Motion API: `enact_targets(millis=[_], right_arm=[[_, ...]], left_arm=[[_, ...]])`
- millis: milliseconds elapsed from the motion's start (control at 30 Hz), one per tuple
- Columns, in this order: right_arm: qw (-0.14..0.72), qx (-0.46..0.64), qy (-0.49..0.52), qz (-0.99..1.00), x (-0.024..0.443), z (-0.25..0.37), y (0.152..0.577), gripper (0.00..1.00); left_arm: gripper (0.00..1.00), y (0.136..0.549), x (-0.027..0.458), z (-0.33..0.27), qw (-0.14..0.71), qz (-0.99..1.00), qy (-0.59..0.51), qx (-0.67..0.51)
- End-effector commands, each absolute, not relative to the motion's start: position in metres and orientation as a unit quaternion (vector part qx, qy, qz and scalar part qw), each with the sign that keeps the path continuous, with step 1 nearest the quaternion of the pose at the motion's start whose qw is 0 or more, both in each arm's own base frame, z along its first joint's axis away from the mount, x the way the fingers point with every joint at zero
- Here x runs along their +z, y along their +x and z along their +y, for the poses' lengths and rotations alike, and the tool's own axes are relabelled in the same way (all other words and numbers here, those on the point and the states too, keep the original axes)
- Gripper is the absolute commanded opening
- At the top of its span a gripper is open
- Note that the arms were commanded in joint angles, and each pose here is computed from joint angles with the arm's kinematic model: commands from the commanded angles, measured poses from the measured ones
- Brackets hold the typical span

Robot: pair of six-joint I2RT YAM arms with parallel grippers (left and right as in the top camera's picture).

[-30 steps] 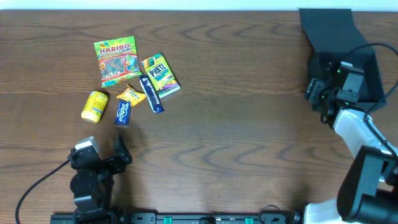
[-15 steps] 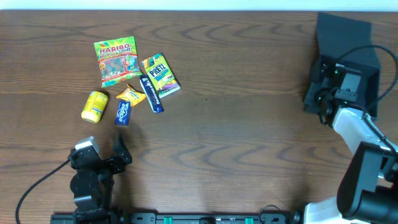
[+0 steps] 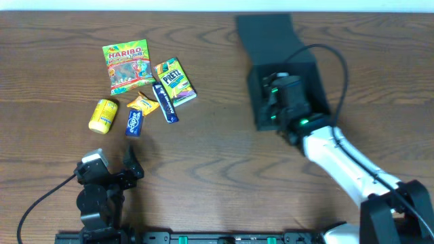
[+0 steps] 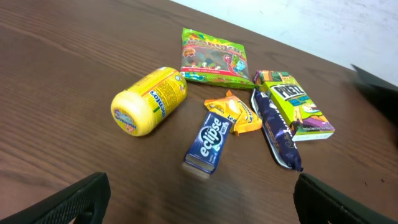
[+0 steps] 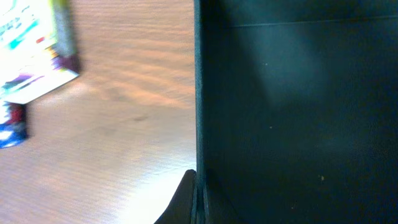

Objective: Pack container
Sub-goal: 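Drag the black box left toward table center with right gripper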

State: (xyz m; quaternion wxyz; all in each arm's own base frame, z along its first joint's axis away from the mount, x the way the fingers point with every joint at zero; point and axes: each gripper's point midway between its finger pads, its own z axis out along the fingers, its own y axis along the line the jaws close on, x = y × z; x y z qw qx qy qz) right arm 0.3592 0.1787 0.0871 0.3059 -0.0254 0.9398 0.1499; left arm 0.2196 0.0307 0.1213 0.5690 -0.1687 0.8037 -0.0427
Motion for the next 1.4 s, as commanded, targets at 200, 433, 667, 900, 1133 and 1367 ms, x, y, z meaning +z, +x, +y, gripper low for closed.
enact_targets(millis=[200,433,667,900,1133,1367], right_arm=[[0.341,0.177,0.055,0.922,0.107,0.26,0.323,0.01],[0.331,0.188,0.072,0.922,0.103,0.291,0.337,0.01],[0.314,0.169,0.068,0.932,0.093,0.306,0.349,0.02],[0.306,0.181,-0.017,0.934,0.099,0.319,0.343,0.99],[0.353,0.19,-0.079,0.912,0.168,0.307,0.335,0.99],[0.389,0.088,-0.038,0.916,0.222,0.204,0.324,0.99]], left_arm=[[0.95,0.219,0.112,0.033,0.561,0.809,-0.173,-0.037],[0.95,0.219,0.112,0.033,0.561,0.809,-0.173,-0.037],[0.95,0.219,0.112,0.033,0.561,0.809,-0.173,-0.037],[0.95,0.219,0.112,0.033,0.561,0.809,-0.173,-0.037],[0.95,0.219,0.112,0.033,0.561,0.808,-0.173,-0.036],[0.95,0.219,0.112,0.033,0.561,0.808,-0.173,-0.036]])
